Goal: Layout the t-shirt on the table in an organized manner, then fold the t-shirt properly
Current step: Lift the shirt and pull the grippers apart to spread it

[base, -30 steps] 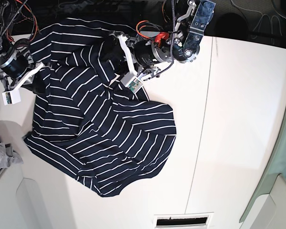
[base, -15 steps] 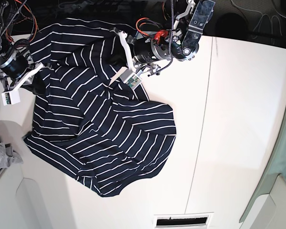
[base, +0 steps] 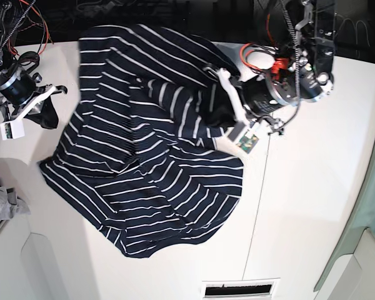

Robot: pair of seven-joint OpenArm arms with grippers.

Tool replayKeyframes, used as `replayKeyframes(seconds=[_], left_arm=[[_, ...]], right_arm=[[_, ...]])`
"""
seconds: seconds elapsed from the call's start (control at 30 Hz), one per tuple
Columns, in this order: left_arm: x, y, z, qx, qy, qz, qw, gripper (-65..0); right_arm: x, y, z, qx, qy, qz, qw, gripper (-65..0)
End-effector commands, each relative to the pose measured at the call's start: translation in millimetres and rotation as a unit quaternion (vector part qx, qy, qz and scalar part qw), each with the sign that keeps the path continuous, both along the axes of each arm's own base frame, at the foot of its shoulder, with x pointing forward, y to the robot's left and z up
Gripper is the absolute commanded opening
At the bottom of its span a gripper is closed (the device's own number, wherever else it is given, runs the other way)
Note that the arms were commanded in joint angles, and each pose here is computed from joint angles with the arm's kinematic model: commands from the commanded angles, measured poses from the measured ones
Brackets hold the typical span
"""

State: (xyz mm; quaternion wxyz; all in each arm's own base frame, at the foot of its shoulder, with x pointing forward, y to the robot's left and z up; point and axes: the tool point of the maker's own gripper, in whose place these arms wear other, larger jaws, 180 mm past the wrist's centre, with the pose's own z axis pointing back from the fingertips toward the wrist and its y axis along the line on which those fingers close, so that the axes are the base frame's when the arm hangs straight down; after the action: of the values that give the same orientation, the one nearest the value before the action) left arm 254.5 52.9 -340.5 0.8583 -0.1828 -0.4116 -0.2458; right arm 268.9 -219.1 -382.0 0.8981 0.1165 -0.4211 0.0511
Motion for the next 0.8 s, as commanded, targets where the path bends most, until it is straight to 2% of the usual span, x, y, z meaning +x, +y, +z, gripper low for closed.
replayKeyframes(seconds=[0.0,0.1,0.23,0.4,0.57,0.67,0.77], left_arm=[[4.5,6.8,12.7,-0.009,-0.019,0.006,1.0,-65.0],[0.2,30.8,9.9,-0.006,-0.01,0.024,1.0,-65.0],[-14.1,47.0,-0.8,0.01,0.011,0.029,0.999,-65.0],[-18.5,55.2,-4.4,0.026,0.017,0.025,0.999,-65.0],[-18.2,57.8,-5.3,0.034,0.016,0.025,0.999,-65.0],[-16.8,69.1,-7.2,0.059,0.014,0.029,0.998,-65.0],[-12.2,89.7,-3.6,0.074,0.008,0.05,0.996,-65.0]], right_arm=[[16.3,-3.8,19.0,0.001,-0.039,-0.002,0.9992,-65.0],[39.7,-5.7,30.0,0.013,-0.065,-0.01,0.9977,-65.0],[76.8,0.9,32.8,0.061,-0.081,-0.019,0.9947,-65.0],[121.9,42.4,16.3,0.107,-0.069,0.002,0.9919,-65.0],[142.8,85.0,-14.6,0.051,-0.034,0.068,0.9958,-65.0],[148.3,85.8,-31.1,0.012,-0.016,0.083,0.9964,-65.0],[143.1,74.4,-46.5,-0.003,0.011,0.081,0.9967,-65.0]])
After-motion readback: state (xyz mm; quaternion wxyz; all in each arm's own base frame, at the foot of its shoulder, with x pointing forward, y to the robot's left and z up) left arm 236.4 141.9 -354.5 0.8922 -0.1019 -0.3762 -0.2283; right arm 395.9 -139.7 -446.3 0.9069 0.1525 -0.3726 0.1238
